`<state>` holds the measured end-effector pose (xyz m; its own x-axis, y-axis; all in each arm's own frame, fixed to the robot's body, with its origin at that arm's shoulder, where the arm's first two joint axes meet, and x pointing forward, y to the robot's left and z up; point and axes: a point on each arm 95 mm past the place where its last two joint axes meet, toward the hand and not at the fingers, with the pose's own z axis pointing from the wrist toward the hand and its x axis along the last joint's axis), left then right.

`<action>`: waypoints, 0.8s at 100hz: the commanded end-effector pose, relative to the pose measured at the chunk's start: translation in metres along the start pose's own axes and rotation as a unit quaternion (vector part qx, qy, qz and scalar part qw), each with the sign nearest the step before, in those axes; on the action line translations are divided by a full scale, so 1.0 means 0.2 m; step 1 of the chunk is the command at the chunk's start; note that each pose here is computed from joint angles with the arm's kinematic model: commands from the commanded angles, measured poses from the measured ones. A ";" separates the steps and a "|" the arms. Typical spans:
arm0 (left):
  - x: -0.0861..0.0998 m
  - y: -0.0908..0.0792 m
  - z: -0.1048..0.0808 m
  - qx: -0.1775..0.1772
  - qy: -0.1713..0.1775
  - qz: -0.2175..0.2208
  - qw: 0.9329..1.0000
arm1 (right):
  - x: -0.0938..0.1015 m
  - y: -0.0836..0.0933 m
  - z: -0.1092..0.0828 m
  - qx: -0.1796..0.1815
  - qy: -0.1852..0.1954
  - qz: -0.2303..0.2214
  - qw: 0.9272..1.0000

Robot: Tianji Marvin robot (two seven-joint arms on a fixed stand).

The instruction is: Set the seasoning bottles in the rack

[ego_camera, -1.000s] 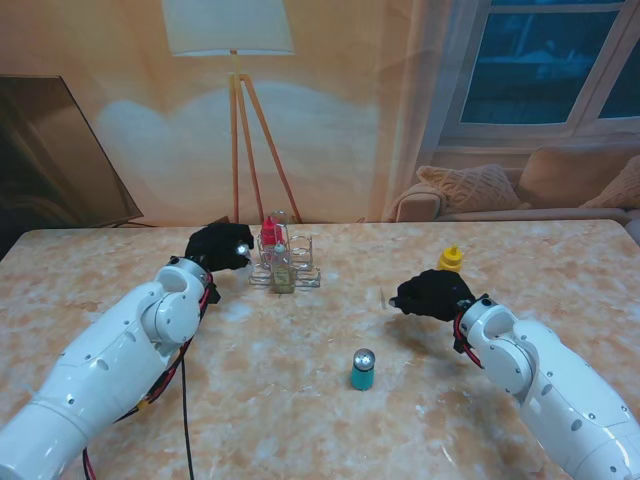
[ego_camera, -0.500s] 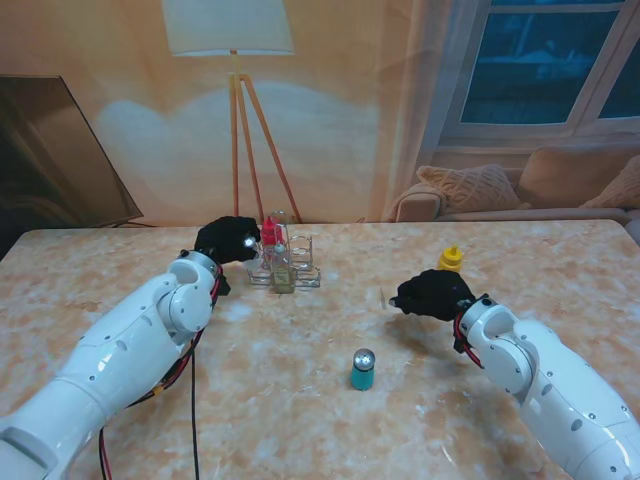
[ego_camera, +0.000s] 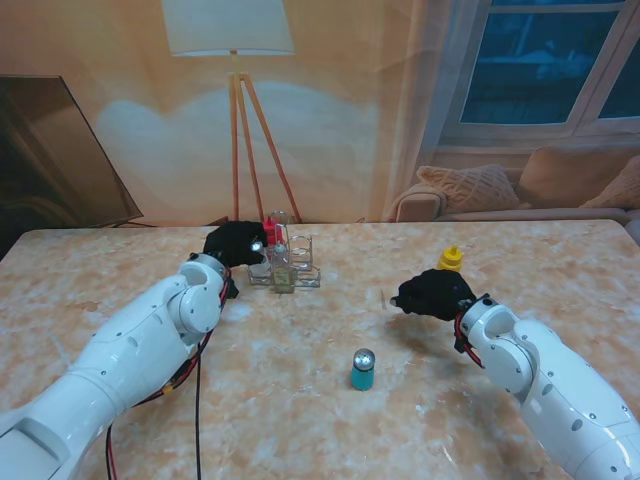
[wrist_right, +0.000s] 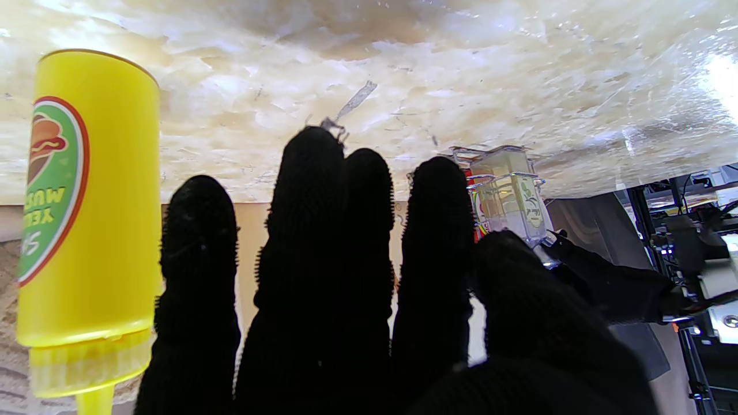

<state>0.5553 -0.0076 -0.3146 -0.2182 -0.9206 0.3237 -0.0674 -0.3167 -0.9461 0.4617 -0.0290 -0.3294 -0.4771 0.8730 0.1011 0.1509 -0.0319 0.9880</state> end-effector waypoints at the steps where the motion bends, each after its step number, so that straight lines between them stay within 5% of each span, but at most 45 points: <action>1: 0.02 0.01 0.01 -0.003 0.000 -0.003 1.000 | 0.01 -0.03 -0.01 0.011 0.001 0.002 1.000; 80: 0.00 0.08 0.01 -0.016 -0.012 -0.003 1.000 | 0.02 -0.03 0.00 0.013 0.002 0.002 1.000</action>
<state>0.5554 -0.0093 -0.3301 -0.1940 -0.9253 0.3259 -0.0884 -0.3144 -0.9452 0.4617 -0.0287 -0.3299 -0.4779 0.8726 0.1012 0.1530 -0.0307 0.9877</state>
